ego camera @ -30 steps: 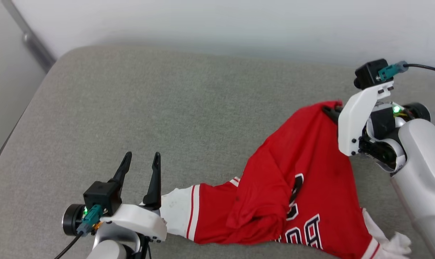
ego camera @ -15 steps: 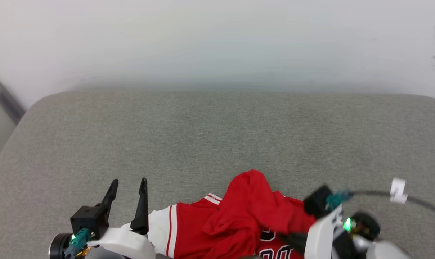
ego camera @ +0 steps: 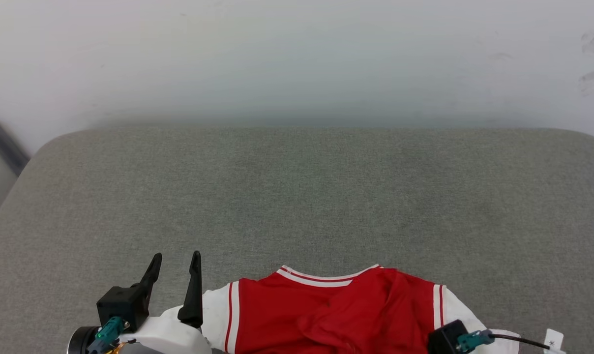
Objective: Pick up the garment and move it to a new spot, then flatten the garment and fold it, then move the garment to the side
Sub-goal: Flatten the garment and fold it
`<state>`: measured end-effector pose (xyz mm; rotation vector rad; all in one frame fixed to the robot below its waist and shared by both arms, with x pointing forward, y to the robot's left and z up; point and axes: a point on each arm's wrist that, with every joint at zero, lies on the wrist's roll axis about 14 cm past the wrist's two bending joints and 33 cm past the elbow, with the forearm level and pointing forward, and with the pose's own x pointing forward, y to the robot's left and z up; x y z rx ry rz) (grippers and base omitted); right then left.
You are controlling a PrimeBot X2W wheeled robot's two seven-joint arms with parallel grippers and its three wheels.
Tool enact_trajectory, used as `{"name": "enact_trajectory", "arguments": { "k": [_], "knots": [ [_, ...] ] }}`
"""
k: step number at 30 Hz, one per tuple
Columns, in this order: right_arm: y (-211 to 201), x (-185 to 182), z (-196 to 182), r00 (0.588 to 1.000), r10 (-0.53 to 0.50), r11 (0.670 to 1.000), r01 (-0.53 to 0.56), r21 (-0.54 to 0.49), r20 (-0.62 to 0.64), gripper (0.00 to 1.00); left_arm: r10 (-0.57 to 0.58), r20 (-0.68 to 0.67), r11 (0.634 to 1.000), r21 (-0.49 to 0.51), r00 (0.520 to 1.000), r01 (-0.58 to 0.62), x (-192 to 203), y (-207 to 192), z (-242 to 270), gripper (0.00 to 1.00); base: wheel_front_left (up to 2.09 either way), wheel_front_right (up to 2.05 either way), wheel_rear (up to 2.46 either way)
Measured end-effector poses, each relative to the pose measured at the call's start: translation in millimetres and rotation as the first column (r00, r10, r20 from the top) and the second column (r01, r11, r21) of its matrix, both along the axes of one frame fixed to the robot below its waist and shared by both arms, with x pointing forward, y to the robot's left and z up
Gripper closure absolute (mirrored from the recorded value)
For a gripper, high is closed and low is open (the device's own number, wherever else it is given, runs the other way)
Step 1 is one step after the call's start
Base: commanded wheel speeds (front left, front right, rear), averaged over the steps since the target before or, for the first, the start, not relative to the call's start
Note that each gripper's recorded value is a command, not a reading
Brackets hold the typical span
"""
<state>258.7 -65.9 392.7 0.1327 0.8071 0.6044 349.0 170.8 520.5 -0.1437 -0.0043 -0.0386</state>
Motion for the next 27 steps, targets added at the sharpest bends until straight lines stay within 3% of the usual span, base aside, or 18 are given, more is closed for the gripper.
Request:
{"name": "enact_trajectory", "arguments": {
  "k": [6, 14, 20, 27],
  "knots": [
    [-9.2, 35.1, 48.9, 0.961, -0.137, 0.988, 0.116, 0.099, 0.239, 0.00, 0.015, -0.008, 1.000, 0.000, 1.000, -0.015, -3.5, 4.7, -2.4, 0.00, 0.00, 0.00, 0.00],
    [-51.5, 65.4, 102.3, 0.820, -0.326, 0.945, 0.280, 0.168, 0.471, 0.00, 0.022, -0.006, 1.000, -0.001, 1.000, -0.022, -5.8, 6.8, -1.2, 0.00, 0.00, 0.00, 0.00],
    [-94.6, 75.6, 117.9, 0.711, -0.435, 0.895, 0.411, 0.174, 0.553, 0.00, 0.020, -0.009, 1.000, 0.013, 1.000, -0.020, -6.6, 10.3, 0.5, 0.00, 0.00, 0.00, 0.00],
    [-114.8, 74.9, 123.6, 0.659, -0.472, 0.867, 0.469, 0.171, 0.586, 0.00, -0.085, -0.073, 0.994, 0.058, 0.994, 0.090, 3.2, -3.8, 1.3, 0.00, 0.00, 0.00, 0.00]
  ]
}}
